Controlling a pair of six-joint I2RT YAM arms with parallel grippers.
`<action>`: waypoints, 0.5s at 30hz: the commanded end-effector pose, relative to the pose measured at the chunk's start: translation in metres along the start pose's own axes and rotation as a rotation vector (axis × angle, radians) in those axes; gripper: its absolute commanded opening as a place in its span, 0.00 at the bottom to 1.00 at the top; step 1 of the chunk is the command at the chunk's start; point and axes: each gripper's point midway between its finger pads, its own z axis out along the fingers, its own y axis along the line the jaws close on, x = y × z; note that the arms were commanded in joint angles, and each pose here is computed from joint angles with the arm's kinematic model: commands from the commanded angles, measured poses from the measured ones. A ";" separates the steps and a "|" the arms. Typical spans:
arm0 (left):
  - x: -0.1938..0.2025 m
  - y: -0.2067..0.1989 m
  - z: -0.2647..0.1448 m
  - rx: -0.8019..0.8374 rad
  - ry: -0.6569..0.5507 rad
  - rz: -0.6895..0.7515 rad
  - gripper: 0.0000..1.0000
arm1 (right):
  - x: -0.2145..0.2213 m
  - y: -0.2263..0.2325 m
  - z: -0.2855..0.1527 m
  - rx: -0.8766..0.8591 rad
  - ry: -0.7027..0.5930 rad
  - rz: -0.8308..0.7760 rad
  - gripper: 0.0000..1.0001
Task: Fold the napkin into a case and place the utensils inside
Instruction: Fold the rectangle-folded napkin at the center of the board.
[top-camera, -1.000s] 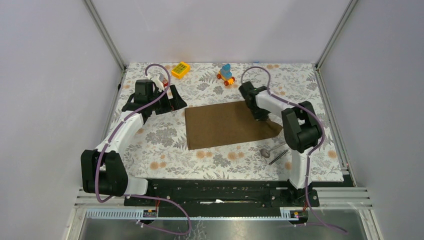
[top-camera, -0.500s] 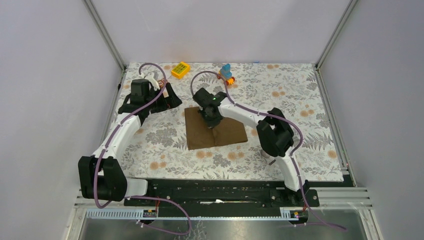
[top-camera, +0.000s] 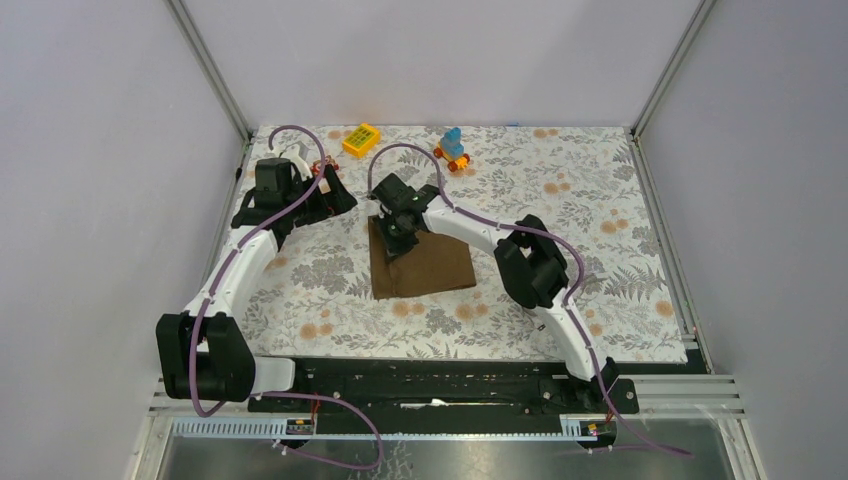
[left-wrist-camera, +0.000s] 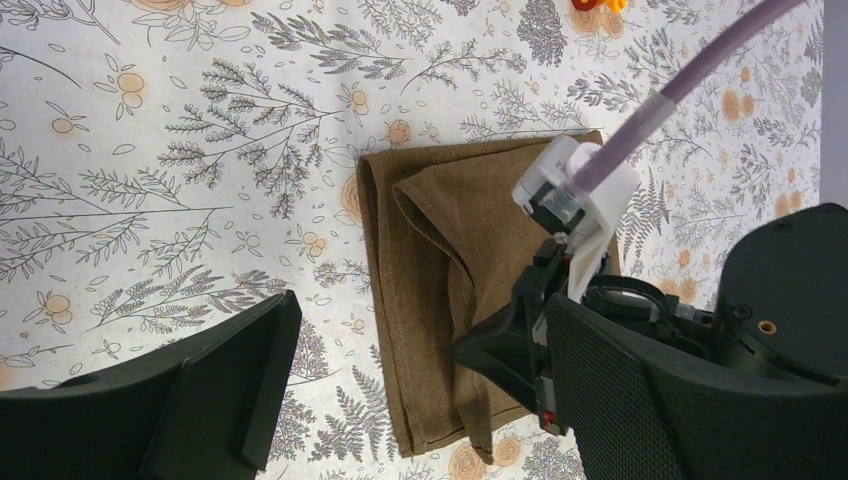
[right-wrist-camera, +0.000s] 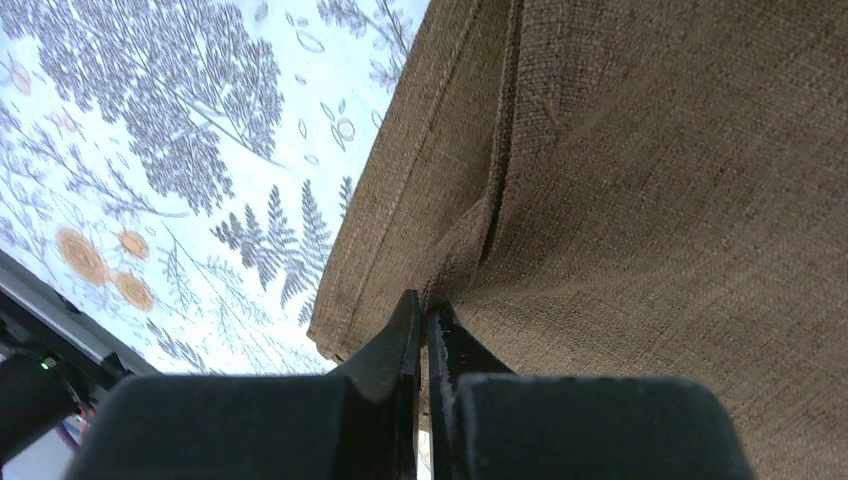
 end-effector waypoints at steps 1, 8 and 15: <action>-0.010 -0.004 -0.006 0.018 -0.048 0.006 0.99 | -0.020 0.017 0.001 -0.047 -0.036 0.040 0.00; -0.010 -0.005 -0.006 0.023 -0.046 0.004 0.99 | -0.025 0.011 0.006 -0.016 -0.048 0.054 0.00; -0.009 -0.006 -0.005 0.028 -0.043 0.003 0.99 | -0.035 0.017 -0.018 -0.010 -0.088 0.045 0.00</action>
